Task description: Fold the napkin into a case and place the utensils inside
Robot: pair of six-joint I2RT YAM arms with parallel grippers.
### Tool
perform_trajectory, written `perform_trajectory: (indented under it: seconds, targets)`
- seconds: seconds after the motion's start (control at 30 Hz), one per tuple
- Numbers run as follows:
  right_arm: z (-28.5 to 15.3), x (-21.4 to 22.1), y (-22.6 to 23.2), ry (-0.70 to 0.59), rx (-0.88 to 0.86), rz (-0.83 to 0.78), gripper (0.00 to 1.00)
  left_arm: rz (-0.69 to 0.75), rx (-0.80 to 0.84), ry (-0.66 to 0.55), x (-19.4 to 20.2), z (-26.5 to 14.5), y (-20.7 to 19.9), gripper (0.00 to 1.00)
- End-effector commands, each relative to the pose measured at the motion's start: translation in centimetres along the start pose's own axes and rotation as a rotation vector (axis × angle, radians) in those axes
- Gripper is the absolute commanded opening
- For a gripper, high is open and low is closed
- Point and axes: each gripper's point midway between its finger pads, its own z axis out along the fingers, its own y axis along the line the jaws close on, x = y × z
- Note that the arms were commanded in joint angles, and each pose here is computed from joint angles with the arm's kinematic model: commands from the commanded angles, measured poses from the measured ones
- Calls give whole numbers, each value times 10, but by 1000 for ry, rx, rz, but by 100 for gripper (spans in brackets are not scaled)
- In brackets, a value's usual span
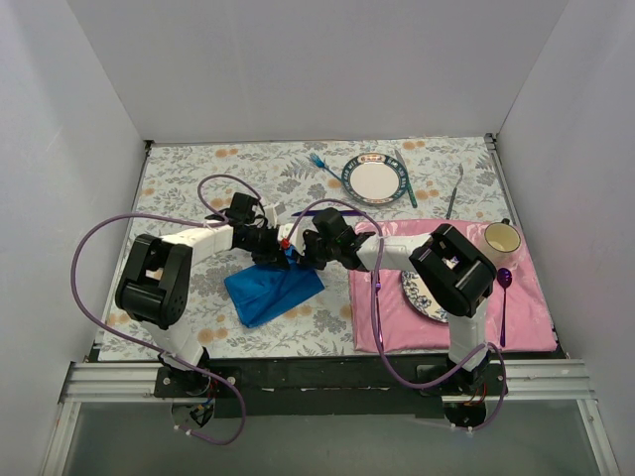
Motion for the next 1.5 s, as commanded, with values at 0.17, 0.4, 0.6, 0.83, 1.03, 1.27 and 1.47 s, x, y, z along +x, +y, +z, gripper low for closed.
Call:
perform_trajectory:
  seconds: [0.17, 0.4, 0.6, 0.83, 1.03, 1.27, 1.47]
  targets:
    - [-11, -30, -18, -28, 29, 38, 33, 16, -7, -32, -20, -10, 2, 0]
    - [-21, -51, -42, -68, 35, 123, 38, 5, 1, -2, -18, -3, 8, 0]
    - [-21, -70, -61, -132, -25, 240, 44, -7, 7, 14, -17, 0, 12, 0]
    - [4, -60, -74, -99, -12, 276, 27, -22, 10, 9, -21, 2, 15, 0]
    - [23, -32, -75, -45, -10, 256, 22, -28, 16, -6, -28, 0, 14, 0]
    - [26, -11, -64, -6, -32, 221, 20, -17, 13, -39, -42, -5, 12, 0]
    - [22, -11, -64, -7, -32, 197, 19, -36, -26, -16, -44, -1, 26, 0]
